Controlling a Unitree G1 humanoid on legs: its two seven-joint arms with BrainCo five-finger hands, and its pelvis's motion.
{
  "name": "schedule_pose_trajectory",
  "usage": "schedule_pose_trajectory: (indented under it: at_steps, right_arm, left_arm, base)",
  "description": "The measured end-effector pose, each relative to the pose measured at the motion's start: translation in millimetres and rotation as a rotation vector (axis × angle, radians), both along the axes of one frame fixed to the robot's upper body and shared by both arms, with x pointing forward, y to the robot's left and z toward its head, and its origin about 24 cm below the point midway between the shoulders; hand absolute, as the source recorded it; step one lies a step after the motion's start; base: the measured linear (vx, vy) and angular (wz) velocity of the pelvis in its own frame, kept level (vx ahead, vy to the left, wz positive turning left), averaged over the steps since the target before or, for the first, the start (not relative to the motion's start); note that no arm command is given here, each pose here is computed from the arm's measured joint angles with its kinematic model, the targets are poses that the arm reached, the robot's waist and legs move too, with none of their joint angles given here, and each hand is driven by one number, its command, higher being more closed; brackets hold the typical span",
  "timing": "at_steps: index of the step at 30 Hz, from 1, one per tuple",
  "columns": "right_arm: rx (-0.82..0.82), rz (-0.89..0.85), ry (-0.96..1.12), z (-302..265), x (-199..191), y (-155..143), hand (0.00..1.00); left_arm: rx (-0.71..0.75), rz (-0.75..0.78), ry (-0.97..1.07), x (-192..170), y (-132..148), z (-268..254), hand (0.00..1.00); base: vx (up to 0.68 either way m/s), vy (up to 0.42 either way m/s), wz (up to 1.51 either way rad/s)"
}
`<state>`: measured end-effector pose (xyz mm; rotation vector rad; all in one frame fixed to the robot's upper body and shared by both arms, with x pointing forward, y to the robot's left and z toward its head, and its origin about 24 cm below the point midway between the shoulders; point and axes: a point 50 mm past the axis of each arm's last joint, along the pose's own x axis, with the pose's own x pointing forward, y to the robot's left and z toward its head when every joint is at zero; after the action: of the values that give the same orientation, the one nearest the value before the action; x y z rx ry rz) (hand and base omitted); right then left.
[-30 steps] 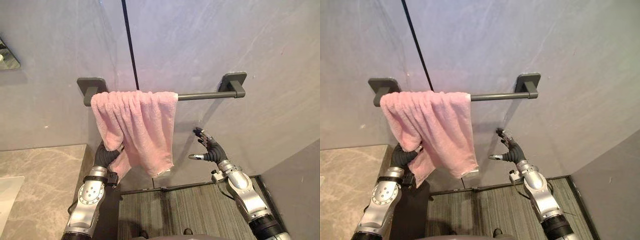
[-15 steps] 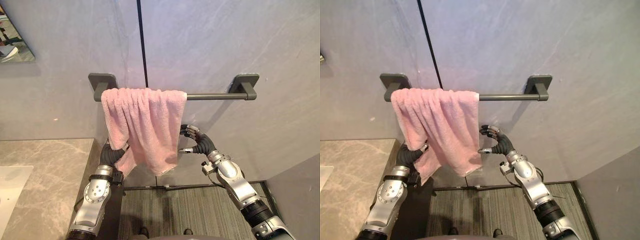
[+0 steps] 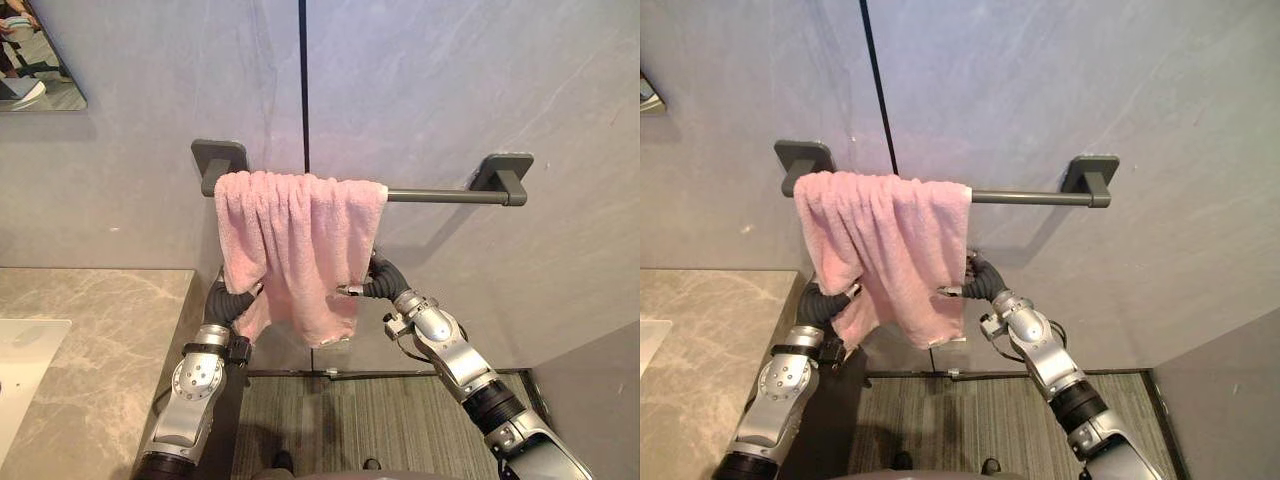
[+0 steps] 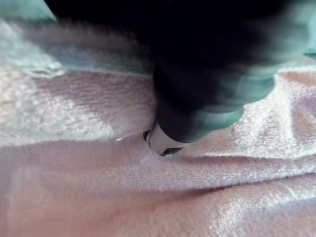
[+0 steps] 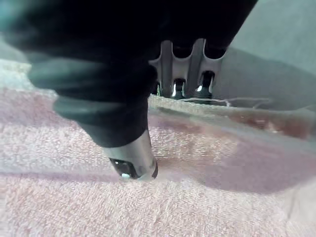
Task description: Organize washtable
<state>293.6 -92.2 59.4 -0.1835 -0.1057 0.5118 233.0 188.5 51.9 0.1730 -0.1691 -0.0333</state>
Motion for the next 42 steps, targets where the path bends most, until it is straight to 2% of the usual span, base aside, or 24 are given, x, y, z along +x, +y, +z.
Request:
schedule_pose_trajectory:
  at_steps: [16,25,42]
  right_arm:
    - [-0.003,-0.001,0.000,0.1,0.3,-1.6,1.00]
    - [0.106,-0.163,-0.060,19.0,3.4,-42.4,1.00]
    - [0.144,-0.254,-0.095,20.9,-5.3,-66.7,1.00]
  left_arm:
    - [0.000,-0.001,0.000,0.0,-0.2,0.0,1.00]
    - [-0.013,0.045,-0.125,-0.7,10.3,26.5,1.00]
    - [-0.071,-0.030,-0.141,-1.9,-8.1,28.1,1.00]
  base:
    - [0.00,0.000,0.00]
    - [0.00,0.000,0.00]
    - [-0.01,-0.003,0.02]
